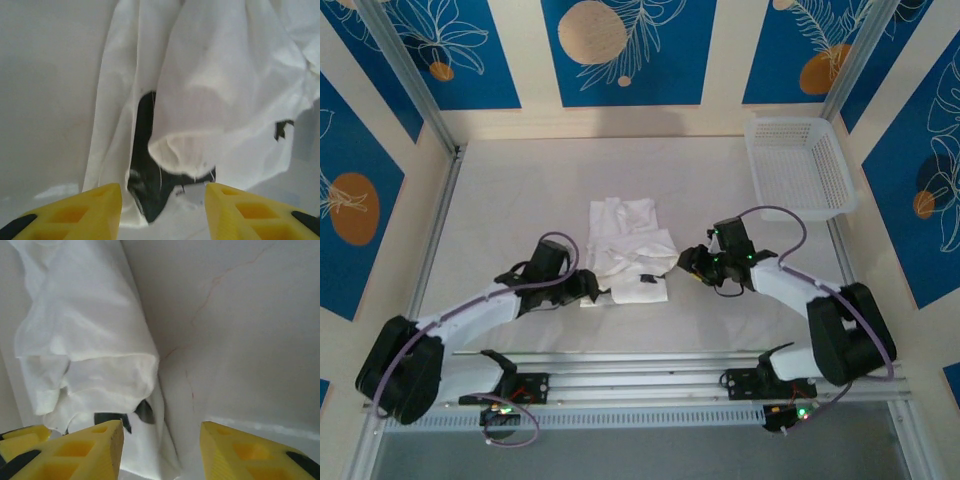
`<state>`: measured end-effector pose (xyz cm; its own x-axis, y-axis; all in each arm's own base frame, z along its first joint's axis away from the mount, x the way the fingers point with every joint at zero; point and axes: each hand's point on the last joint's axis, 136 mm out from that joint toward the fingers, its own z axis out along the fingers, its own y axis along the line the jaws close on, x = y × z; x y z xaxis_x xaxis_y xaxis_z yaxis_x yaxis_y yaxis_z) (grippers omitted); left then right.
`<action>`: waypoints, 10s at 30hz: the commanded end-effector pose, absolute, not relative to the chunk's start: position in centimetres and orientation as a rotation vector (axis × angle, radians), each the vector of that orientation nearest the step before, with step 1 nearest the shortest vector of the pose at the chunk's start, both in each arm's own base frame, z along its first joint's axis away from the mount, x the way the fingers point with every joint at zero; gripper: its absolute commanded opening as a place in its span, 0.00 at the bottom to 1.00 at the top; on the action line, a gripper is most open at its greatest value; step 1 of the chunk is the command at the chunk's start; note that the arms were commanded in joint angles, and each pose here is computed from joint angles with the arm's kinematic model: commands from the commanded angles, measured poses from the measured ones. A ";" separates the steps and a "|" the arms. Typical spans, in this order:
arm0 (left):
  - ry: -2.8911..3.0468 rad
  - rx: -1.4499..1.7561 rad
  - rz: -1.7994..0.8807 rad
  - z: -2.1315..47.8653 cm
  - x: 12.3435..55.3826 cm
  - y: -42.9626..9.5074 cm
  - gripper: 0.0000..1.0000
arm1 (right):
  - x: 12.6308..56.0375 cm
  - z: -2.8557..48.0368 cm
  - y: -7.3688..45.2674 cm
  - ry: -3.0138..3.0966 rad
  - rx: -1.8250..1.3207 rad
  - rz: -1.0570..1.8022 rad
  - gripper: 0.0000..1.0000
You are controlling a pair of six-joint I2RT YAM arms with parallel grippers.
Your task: Fold the inside-out t-shirt
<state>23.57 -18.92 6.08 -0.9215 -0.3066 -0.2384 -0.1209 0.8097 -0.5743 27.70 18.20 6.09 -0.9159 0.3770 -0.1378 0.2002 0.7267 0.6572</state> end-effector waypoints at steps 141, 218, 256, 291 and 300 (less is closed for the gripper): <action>2.733 -0.219 -0.789 1.7 48.6 -20.9 0.00 | 46.2 1.0 28.9 2.872 0.039 0.912 0.33; 2.228 -0.064 -0.532 13.0 38.5 -16.4 0.56 | 37.7 11.1 22.9 2.422 -0.040 1.006 0.76; 2.085 0.045 -0.501 21.4 25.4 -14.0 0.98 | 28.6 6.3 32.1 2.572 0.374 1.041 0.53; 2.296 -0.649 -0.711 9.5 44.5 -12.8 0.60 | 33.1 19.9 26.4 2.369 0.071 1.010 0.68; 2.319 -0.691 -0.673 6.2 50.8 -12.7 0.51 | 32.3 18.9 21.6 2.338 0.213 0.964 0.68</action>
<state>48.73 -13.43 6.32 -0.6949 -0.5970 -0.4008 -0.2908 0.7430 -0.6028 31.93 22.43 16.70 -0.8484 0.3068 -0.4314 -0.0638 0.7497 0.6587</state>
